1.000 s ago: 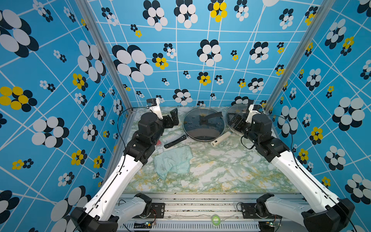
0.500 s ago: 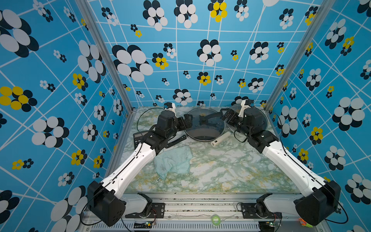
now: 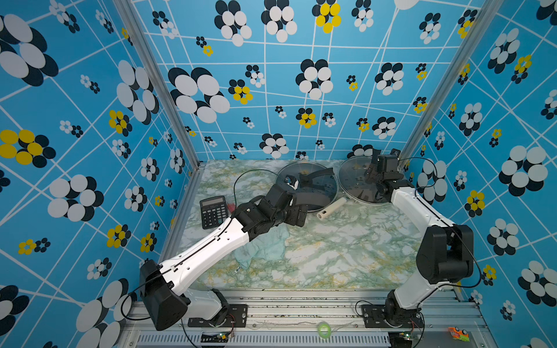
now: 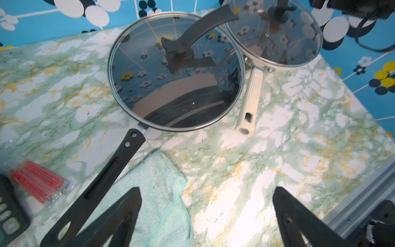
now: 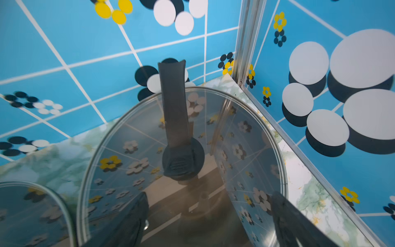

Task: Wipe the pot lid with a cloth
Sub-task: Pick up the pot lid from the cooking pot.

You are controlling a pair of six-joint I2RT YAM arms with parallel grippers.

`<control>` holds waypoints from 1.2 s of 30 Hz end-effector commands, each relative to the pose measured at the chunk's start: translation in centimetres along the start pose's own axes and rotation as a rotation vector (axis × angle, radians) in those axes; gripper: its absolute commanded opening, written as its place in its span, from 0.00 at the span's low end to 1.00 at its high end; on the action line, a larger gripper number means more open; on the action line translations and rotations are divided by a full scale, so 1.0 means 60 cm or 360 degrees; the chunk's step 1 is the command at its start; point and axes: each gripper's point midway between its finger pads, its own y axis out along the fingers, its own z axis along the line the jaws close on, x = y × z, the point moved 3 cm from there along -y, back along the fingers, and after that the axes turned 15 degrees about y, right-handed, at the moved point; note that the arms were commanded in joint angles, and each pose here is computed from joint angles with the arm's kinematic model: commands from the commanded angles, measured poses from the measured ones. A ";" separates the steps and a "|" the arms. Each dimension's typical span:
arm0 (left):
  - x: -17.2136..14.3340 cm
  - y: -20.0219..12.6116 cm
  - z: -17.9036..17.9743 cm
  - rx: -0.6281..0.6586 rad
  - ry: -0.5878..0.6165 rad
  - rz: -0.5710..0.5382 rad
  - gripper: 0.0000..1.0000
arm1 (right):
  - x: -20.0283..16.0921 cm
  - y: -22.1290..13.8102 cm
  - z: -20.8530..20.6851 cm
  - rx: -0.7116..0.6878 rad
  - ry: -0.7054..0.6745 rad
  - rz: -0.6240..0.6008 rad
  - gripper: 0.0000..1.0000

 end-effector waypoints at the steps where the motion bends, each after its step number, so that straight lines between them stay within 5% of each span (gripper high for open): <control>1: -0.091 0.024 0.027 0.0196 -0.0045 0.0226 0.99 | 0.004 0.019 0.033 0.0079 -0.0086 -0.0011 0.89; 12: -0.250 0.038 0.096 0.0785 -0.0368 0.0511 0.99 | 0.026 0.081 0.027 -0.0012 -0.0097 -0.0056 0.98; 26: -0.292 0.019 0.100 0.0834 -0.0623 0.0528 0.99 | -0.024 0.132 0.033 0.0099 -0.0107 0.0073 0.91; 36: -0.323 -0.004 0.107 0.0843 -0.0846 0.0479 0.99 | -0.034 0.159 0.020 0.0040 -0.0129 -0.0079 0.84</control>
